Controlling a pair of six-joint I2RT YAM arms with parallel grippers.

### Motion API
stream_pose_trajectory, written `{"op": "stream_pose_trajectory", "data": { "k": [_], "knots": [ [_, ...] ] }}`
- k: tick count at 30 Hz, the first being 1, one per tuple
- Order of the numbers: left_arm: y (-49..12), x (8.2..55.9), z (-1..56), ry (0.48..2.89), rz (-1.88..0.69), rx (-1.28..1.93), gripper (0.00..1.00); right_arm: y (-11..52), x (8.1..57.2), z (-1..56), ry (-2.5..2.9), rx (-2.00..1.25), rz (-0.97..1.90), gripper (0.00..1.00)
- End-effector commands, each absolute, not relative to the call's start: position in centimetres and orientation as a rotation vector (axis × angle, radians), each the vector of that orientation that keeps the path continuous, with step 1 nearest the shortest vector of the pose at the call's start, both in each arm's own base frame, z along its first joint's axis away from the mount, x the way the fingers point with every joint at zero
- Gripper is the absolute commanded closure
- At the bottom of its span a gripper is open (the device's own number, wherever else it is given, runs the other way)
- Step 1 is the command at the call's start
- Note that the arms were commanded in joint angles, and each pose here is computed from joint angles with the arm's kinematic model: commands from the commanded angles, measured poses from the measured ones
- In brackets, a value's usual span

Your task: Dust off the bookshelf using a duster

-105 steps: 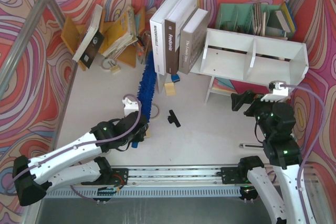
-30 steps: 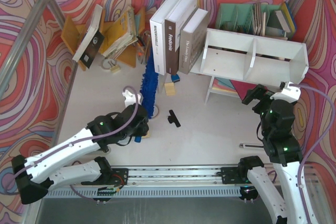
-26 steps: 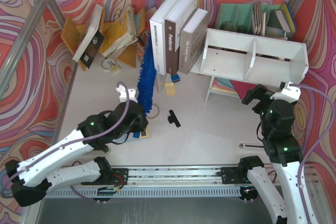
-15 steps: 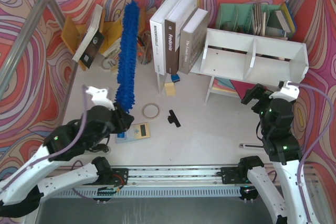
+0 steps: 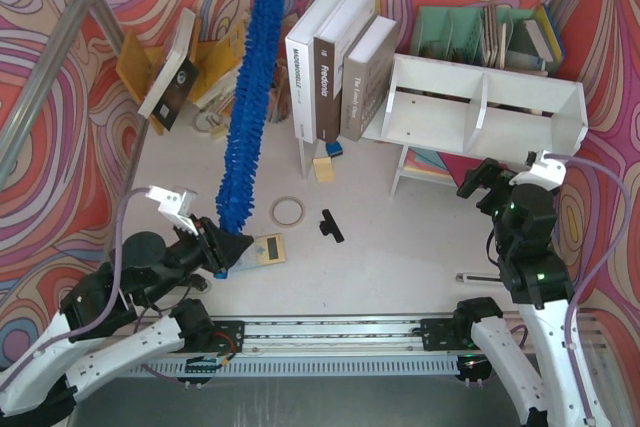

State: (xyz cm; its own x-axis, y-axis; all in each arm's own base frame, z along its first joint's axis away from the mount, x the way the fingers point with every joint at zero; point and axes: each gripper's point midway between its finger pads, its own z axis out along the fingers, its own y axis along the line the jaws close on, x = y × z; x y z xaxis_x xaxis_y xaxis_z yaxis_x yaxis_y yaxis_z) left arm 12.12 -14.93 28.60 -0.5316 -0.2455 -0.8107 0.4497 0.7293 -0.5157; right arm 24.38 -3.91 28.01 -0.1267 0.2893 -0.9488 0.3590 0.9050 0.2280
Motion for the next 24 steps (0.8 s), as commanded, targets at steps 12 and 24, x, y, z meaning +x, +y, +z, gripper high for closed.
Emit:
{"op": "stream_pose_trajectory", "data": {
  "k": [12,24],
  "knots": [
    [-18.0,11.7,32.6,1.613,-1.047,0.357,1.00,-3.8,25.0,28.1,1.714,0.496,-0.053,0.01],
    [-17.0,13.4,32.1,1.637,-0.949,0.281,1.00,-3.5,25.2,27.9,1.725,0.485,-0.040,0.01]
  ]
}}
